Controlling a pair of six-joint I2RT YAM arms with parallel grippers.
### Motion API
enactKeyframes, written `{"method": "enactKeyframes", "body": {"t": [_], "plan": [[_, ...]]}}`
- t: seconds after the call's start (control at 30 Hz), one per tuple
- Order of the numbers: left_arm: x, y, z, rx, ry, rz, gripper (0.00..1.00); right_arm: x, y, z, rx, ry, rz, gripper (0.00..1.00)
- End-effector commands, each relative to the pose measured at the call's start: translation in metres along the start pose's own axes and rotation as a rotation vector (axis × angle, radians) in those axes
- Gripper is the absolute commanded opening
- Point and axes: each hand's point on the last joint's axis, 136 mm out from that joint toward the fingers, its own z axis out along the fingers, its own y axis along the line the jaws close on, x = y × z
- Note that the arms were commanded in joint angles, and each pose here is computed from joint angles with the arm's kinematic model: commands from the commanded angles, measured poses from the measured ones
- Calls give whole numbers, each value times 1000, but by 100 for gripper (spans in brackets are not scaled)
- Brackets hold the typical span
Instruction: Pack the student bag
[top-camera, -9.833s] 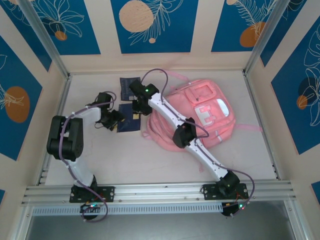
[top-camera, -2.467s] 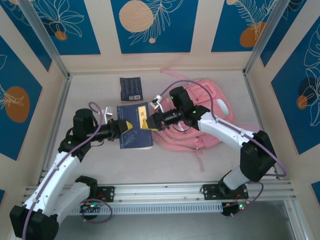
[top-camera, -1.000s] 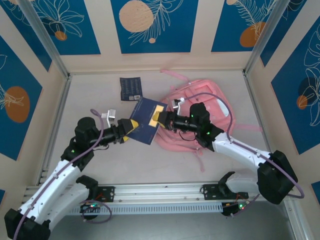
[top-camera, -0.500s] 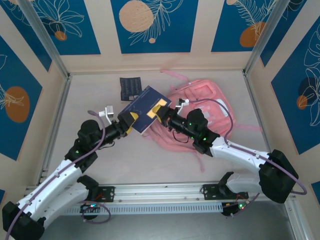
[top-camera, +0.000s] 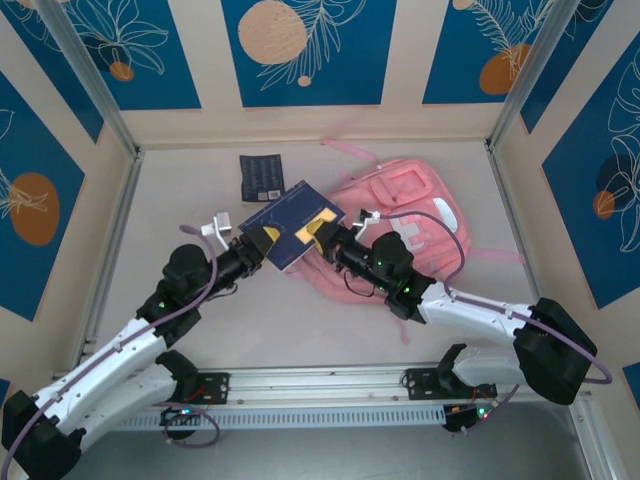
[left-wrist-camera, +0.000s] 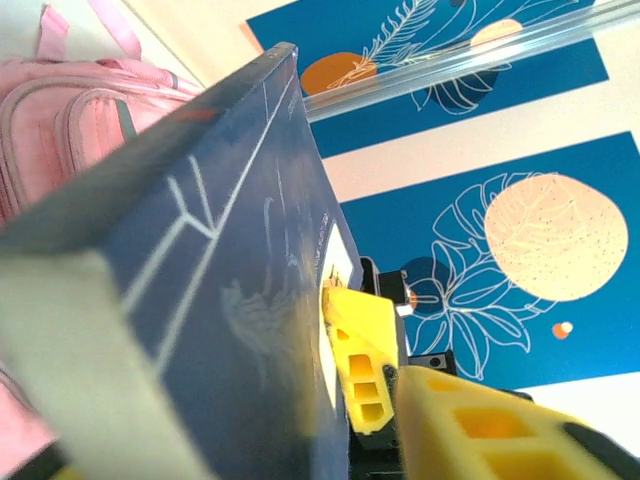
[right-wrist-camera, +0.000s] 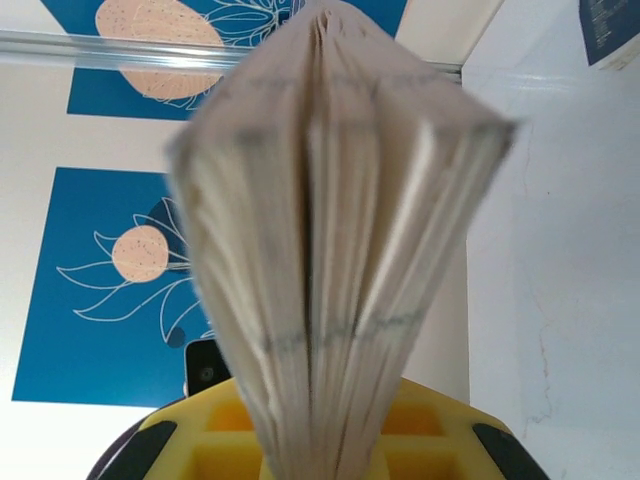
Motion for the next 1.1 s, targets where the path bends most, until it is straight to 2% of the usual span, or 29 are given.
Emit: {"method": "enactKeyframes", "body": {"t": [0.0,0.1,0.17,0.23,0.3,0.37,0.47,0.57,0.73,0.77,0.87,0.93,0.97,1.07], "plan": [[-3,-15,0,54,-24,23,26,-12,13,-7,-54,-76,3,0],[0,-16,2,62,-11,27,10,-12,11,-8,-49,-83,-7,0],[2,-19,4,58,0,39,1,-13,11,-9,-41,-88,-23,6],[2,-20,3,43,7,60,0,-11,12,-10,-25,-78,-61,14],[1,-18,-3,-2,5,93,0,-13,12,-16,31,-82,-134,28],[-2,-11,-15,-96,-1,152,0,-23,-2,-30,175,-117,-211,42],[-10,-2,-44,-251,-11,261,0,-38,-20,-57,367,-140,-325,50],[-16,-4,-69,-325,-25,340,0,-49,-28,-76,451,-143,-430,56],[-12,5,-85,-409,27,405,0,-58,-32,-77,517,35,-572,55],[-11,8,-85,-411,31,409,0,-63,-34,-76,557,64,-588,54],[-7,21,-77,-407,35,393,0,-84,-62,-73,807,166,-669,54],[-3,24,-67,-383,50,367,0,-90,-72,-61,857,240,-771,56],[-2,25,-63,-376,59,356,0,-95,-76,-60,894,238,-791,57],[2,25,-53,-356,88,341,0,-102,-80,-50,917,301,-764,62]]}}
